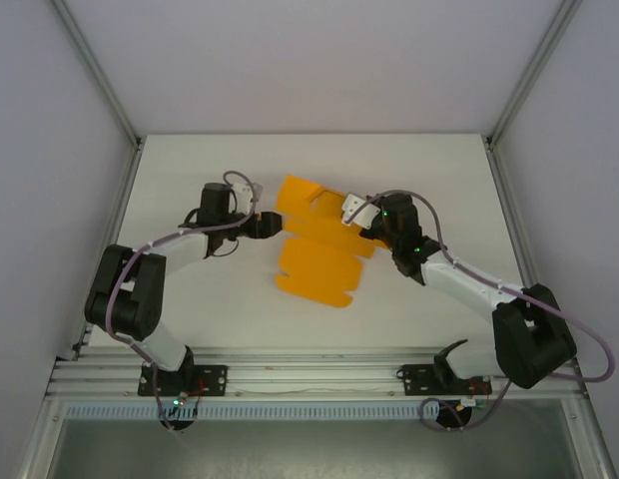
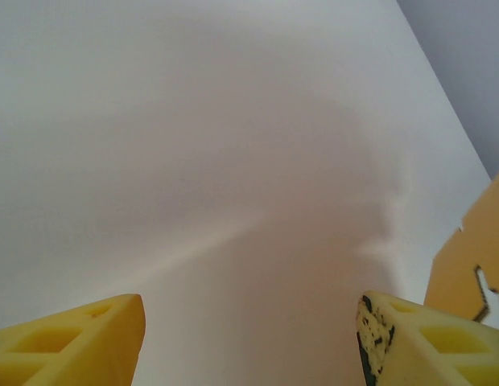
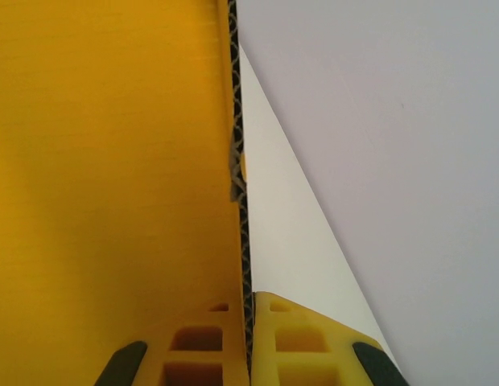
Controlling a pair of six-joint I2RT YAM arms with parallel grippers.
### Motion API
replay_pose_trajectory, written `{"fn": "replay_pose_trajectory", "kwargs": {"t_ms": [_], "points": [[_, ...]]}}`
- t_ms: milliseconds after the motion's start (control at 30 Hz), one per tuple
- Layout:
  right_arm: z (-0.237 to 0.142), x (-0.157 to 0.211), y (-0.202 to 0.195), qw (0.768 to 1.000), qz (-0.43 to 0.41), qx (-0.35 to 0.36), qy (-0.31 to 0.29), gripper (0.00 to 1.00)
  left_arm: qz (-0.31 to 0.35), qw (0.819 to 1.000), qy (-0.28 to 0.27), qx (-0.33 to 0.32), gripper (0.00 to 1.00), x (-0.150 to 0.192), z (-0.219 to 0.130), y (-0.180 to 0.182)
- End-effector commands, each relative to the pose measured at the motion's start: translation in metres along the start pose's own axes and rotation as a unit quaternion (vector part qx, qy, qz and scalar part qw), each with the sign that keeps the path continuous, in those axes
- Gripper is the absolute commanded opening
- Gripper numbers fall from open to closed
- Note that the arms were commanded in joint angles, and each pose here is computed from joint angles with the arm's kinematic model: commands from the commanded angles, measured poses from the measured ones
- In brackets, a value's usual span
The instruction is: Assemble paper box
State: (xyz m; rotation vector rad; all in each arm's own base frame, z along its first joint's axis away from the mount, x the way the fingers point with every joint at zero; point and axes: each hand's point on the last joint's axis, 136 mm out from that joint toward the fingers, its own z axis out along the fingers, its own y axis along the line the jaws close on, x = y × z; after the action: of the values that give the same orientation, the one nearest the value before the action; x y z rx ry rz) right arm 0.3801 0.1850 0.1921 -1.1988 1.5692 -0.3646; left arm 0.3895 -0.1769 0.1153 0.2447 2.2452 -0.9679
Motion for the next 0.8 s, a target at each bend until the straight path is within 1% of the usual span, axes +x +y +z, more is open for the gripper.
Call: {"fn": "replay_pose_trajectory", "kwargs": {"t_ms": [0,167,300,367,500,600,767], "points": [[-0.003,-0.024,-0.018,0.999,0.022,0.018,-0.032,0.00,0.061,0.993,-0.011,0.100,0.70,-0.012,0.000,-0.047],[-0.003,-0.025,-0.015,0.999,0.034,0.011,-0.036,0.00,0.063,0.989,-0.011,0.134,0.70,-0.011,0.001,-0.061],[0.001,-0.024,-0.021,0.998,0.039,0.036,-0.025,0.00,0.068,0.986,-0.004,0.151,0.70,-0.005,0.006,-0.071],[0.001,-0.027,-0.019,0.998,0.042,0.031,-0.033,0.00,0.062,0.987,0.001,0.148,0.70,-0.003,0.011,-0.068],[-0.001,-0.038,-0.014,0.996,0.064,0.009,-0.058,0.00,0.059,0.979,-0.002,0.194,0.66,-0.005,0.018,-0.081],[0.000,-0.042,-0.015,0.995,0.076,0.010,-0.065,0.00,0.060,0.974,-0.003,0.217,0.64,-0.006,0.024,-0.090],[0.002,-0.047,-0.015,0.994,0.085,0.008,-0.074,0.00,0.068,0.971,-0.007,0.227,0.46,-0.005,0.026,-0.097]]}}
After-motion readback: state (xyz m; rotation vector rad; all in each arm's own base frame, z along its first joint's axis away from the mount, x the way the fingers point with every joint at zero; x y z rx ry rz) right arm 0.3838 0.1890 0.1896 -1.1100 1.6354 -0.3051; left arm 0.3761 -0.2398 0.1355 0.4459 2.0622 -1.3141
